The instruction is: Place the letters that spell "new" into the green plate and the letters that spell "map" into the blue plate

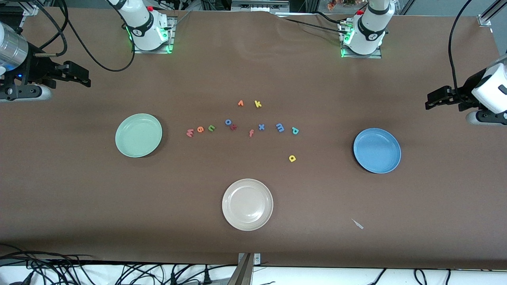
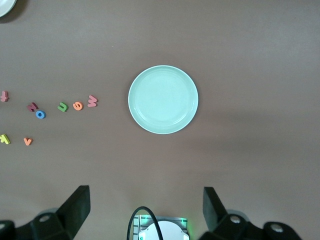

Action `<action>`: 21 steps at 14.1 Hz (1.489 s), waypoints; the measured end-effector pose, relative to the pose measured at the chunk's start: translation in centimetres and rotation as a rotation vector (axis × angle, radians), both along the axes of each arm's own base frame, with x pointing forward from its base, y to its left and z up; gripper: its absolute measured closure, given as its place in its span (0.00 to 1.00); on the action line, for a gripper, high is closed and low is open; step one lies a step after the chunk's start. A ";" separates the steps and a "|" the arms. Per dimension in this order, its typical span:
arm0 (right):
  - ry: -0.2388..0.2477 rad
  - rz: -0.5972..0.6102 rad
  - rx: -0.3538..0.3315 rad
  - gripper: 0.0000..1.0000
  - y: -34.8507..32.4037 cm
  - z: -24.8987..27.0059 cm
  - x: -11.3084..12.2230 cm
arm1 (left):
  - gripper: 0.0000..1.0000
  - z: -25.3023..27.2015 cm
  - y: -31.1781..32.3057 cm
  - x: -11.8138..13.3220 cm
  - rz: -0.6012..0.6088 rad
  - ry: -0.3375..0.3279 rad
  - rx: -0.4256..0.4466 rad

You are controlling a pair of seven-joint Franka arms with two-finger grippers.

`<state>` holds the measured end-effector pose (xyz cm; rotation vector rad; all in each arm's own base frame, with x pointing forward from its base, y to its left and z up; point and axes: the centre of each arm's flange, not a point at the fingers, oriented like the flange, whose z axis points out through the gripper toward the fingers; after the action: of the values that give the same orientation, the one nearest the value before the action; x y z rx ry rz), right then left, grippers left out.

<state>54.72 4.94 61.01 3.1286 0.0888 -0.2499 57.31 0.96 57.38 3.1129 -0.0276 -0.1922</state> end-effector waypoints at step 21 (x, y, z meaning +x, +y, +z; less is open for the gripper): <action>0.010 0.006 -0.001 0.00 0.3 -0.5 -0.1 | 0.00 -0.4 0.0 0.2 0.000 -0.007 0.000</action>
<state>54.65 5.24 60.55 3.1262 0.0976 -0.2654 57.50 0.97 57.03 3.1133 -0.0273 -0.1812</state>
